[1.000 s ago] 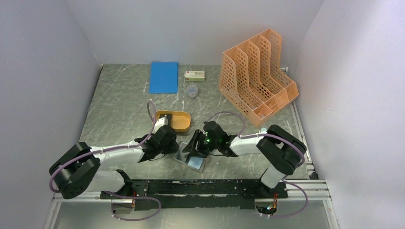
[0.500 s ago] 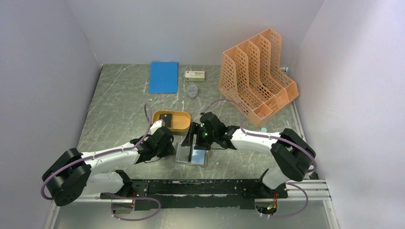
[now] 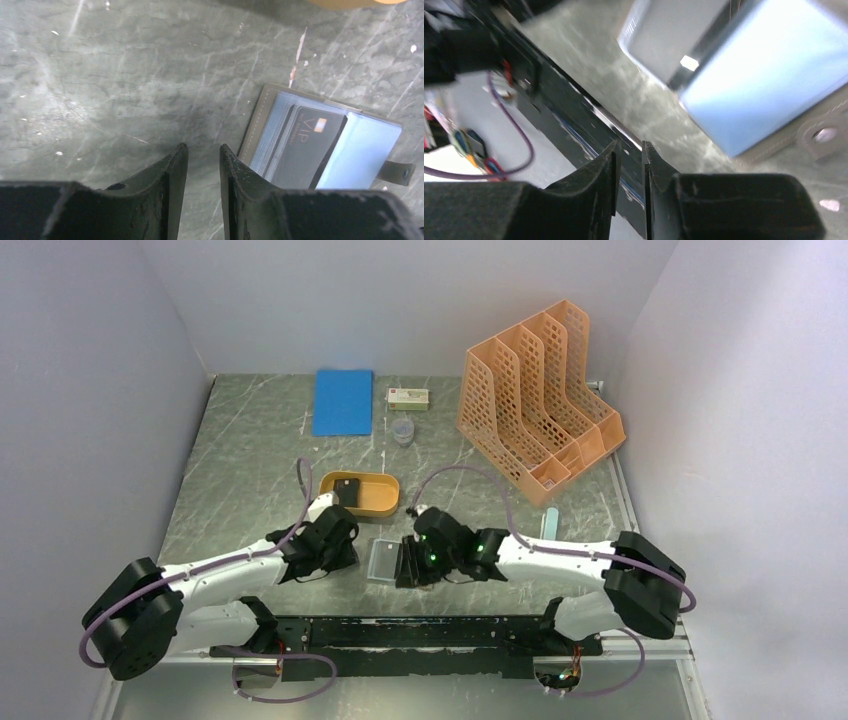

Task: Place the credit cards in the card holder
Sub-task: Insert the credit card into the card holder.

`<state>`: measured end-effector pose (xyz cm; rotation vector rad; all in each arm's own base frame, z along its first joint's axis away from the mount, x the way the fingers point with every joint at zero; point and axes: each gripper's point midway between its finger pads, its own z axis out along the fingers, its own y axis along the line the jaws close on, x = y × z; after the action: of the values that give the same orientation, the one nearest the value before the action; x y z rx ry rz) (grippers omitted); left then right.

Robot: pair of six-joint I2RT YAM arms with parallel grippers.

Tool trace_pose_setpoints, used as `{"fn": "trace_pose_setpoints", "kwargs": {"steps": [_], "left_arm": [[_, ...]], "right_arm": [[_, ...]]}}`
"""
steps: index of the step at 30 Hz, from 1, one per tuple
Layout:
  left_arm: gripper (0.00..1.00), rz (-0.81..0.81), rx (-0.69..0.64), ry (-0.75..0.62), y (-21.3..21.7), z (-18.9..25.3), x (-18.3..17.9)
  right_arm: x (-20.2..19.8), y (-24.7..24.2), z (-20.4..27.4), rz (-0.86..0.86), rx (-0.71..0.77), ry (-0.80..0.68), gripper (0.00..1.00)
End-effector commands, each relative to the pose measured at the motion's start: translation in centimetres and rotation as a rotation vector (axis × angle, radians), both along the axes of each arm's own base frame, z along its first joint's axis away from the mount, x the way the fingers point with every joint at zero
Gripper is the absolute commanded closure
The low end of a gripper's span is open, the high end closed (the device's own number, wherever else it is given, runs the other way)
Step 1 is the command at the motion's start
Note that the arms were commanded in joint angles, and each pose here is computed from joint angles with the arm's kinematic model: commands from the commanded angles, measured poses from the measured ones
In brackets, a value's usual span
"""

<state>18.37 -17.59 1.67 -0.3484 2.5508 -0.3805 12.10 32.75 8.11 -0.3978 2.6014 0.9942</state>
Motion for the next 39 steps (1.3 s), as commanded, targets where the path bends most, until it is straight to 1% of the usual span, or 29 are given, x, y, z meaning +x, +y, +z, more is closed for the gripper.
{"fn": "trace_pose_setpoints", "kwargs": {"steps": [1,4,8,12,15,18,22,25,28,32,35,39], "left_arm": [[0.64,0.011,0.123,0.036,3.1,-1.4,-0.9],[0.64,0.005,0.134,0.032,3.2,-1.4,-0.7],[0.64,-0.016,0.129,0.035,2.8,-1.4,-0.6],[0.65,-0.047,0.119,0.056,2.2,-1.8,-0.7],[0.66,-0.061,0.105,0.061,1.9,-2.0,-0.8],[0.66,-0.067,0.100,0.065,1.7,-2.3,-0.9],[0.66,-0.073,0.106,0.067,1.6,-2.5,-0.8],[0.66,-0.075,0.096,0.065,1.4,-2.5,-0.7],[0.67,-0.075,0.083,0.073,1.2,-2.8,-0.9],[0.67,-0.074,0.069,0.083,1.0,-3.1,-1.1],[0.68,-0.077,0.067,0.088,1.0,-3.3,-1.3],[0.68,-0.074,0.065,0.094,1.2,-3.5,-1.5]], "right_arm": [[-3.1,-1.8,-3.8,0.070,-0.094,0.041,0.76],[-3.5,-2.3,-5.2,0.065,-0.116,0.057,0.78],[-2.8,-2.5,-6.7,0.038,-0.162,0.052,0.79],[-1.4,-3.6,-8.0,-0.053,-0.263,0.025,0.80],[0.3,-4.9,-7.9,-0.145,-0.298,-0.019,0.81],[1.1,-4.7,-6.7,-0.147,-0.272,-0.064,0.81],[0.9,-2.8,-3.6,-0.059,-0.158,-0.116,0.81],[1.9,-2.3,-1.2,-0.066,-0.122,-0.176,0.81],[3.4,-2.3,-0.7,-0.123,-0.157,-0.210,0.85],[5.2,-2.2,-2.3,-0.192,-0.260,-0.197,0.95],[5.6,-1.3,-3.3,-0.199,-0.283,-0.180,1.00],[6.3,-1.4,-4.8,-0.224,-0.347,-0.171,1.00]]}}
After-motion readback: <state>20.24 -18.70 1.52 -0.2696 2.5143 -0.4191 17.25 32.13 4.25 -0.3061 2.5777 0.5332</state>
